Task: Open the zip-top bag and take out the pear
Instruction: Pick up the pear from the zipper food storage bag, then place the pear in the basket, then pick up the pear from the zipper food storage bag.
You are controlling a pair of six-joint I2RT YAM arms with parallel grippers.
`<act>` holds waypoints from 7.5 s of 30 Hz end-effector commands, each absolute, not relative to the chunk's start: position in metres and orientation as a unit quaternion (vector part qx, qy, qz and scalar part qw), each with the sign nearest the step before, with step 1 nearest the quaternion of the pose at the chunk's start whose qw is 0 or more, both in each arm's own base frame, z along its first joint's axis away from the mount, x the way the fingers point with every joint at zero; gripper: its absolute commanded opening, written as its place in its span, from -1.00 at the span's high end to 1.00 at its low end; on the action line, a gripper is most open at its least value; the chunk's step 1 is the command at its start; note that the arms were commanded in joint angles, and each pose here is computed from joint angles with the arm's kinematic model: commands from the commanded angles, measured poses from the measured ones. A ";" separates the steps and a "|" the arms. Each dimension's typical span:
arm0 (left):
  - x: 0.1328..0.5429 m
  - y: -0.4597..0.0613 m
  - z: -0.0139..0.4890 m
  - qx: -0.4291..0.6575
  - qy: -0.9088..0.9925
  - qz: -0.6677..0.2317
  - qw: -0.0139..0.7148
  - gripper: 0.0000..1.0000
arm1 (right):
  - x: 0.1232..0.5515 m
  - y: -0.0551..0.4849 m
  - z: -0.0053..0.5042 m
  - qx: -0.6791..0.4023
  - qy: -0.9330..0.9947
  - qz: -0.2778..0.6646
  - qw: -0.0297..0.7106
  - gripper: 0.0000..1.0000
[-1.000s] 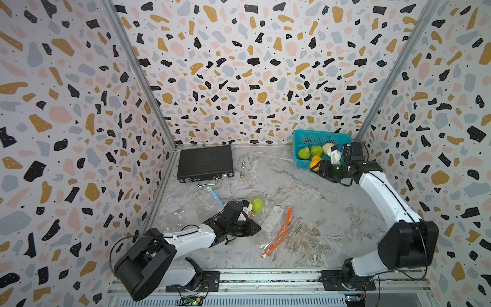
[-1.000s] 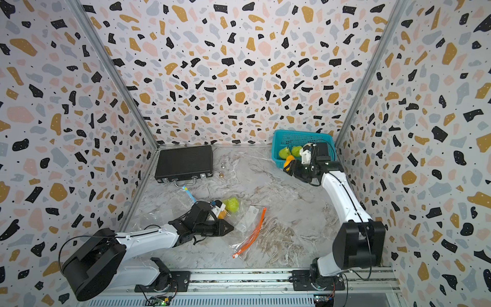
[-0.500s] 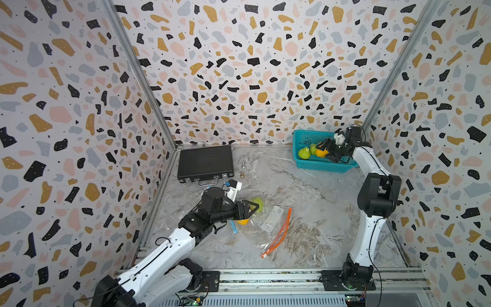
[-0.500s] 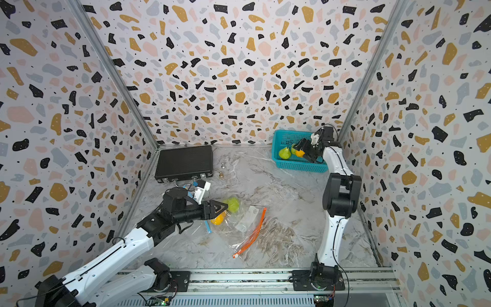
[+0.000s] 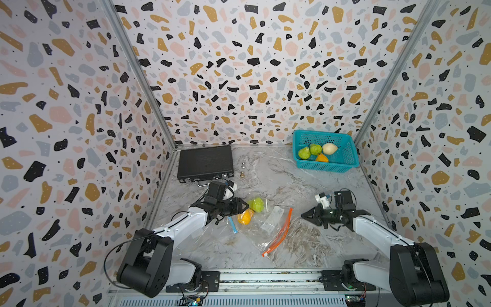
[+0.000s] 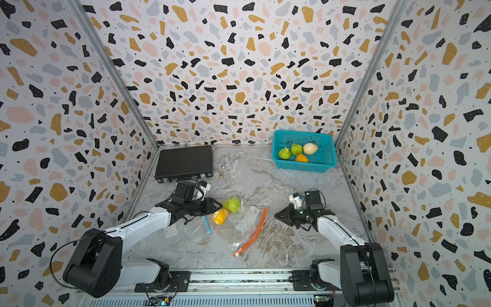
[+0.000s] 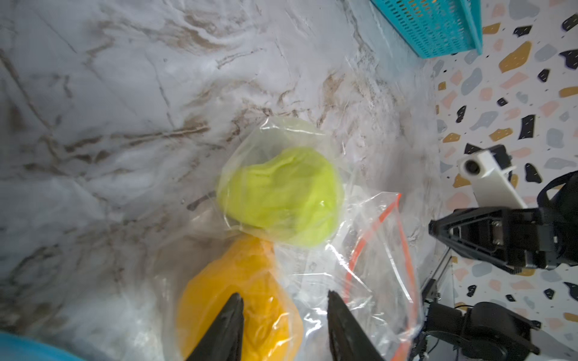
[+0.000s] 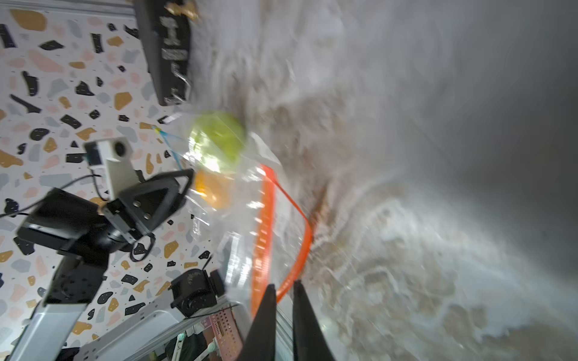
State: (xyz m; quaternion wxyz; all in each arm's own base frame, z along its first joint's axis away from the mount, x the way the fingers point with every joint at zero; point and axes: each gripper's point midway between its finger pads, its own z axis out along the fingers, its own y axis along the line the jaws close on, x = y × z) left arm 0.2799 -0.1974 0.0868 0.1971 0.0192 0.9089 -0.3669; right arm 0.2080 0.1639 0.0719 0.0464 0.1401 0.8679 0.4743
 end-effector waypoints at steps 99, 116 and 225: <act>0.209 -0.196 -0.049 0.011 0.952 -0.285 0.109 0.59 | 0.160 0.213 0.090 0.025 0.890 0.455 0.011 0.28; 0.212 -0.196 -0.016 0.012 0.939 -0.317 0.133 0.59 | 0.177 0.149 0.126 0.065 0.905 0.416 0.059 0.37; 0.254 -0.222 0.084 0.061 0.906 -0.377 0.184 -0.48 | 0.225 0.256 0.031 0.100 0.784 0.611 0.036 0.85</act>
